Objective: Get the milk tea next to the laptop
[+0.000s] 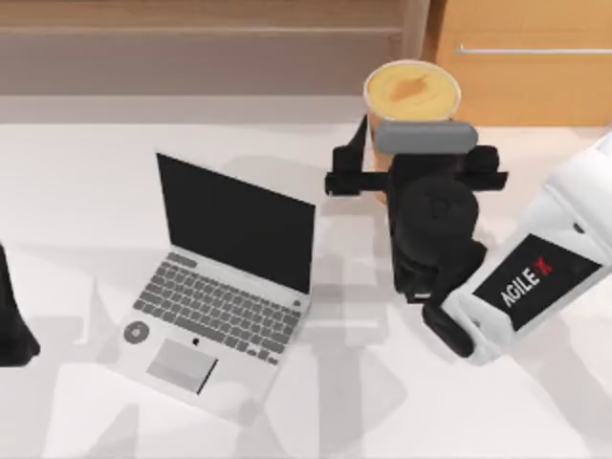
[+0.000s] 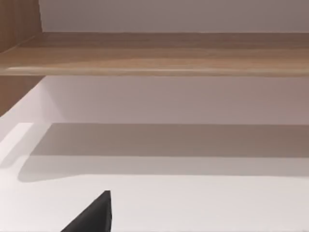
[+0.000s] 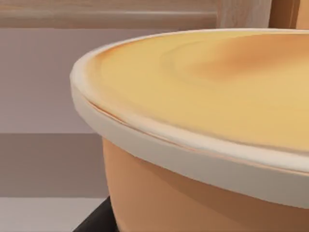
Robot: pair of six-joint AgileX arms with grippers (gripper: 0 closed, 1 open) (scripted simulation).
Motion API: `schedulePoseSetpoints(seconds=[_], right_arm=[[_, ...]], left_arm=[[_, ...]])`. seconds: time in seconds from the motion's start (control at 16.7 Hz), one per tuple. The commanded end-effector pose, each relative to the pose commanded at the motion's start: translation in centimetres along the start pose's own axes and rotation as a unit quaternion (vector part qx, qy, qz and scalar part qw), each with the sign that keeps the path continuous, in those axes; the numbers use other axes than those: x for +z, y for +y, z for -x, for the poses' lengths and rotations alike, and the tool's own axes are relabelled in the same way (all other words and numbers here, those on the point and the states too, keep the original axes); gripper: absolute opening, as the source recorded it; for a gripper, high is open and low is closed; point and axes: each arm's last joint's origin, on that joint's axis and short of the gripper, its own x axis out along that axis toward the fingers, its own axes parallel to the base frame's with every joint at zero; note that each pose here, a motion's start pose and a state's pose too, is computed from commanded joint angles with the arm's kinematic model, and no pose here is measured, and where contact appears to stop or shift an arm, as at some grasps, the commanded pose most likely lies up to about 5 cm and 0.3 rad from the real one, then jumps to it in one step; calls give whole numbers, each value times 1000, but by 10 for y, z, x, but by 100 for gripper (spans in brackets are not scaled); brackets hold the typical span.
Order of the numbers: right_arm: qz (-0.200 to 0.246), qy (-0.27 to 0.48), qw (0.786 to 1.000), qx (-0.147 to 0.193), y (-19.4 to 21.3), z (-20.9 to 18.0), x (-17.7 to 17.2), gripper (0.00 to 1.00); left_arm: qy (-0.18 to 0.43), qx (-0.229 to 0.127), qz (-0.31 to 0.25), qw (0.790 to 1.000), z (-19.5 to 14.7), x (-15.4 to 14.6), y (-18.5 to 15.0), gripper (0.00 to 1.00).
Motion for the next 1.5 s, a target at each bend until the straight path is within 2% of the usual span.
schedulePoseSetpoints(seconds=[0.3,0.66,0.9,1.2,1.5], right_arm=[[2,-30,999,-35,-4,12,26,0],[32,-34,994,-100,-16,57,43,0],[29,-36,991,-122,-19,85,52,0],[24,-25,993,-112,-11,116,49,0],[31,-5,997,-69,9,149,37,0]], left_arm=[[0,0,0,1000,0,0,0,100],[0,0,0,1000,0,0,0,100],[0,0,0,1000,0,0,0,100],[0,0,0,1000,0,0,0,100],[0,0,0,1000,0,0,0,100]])
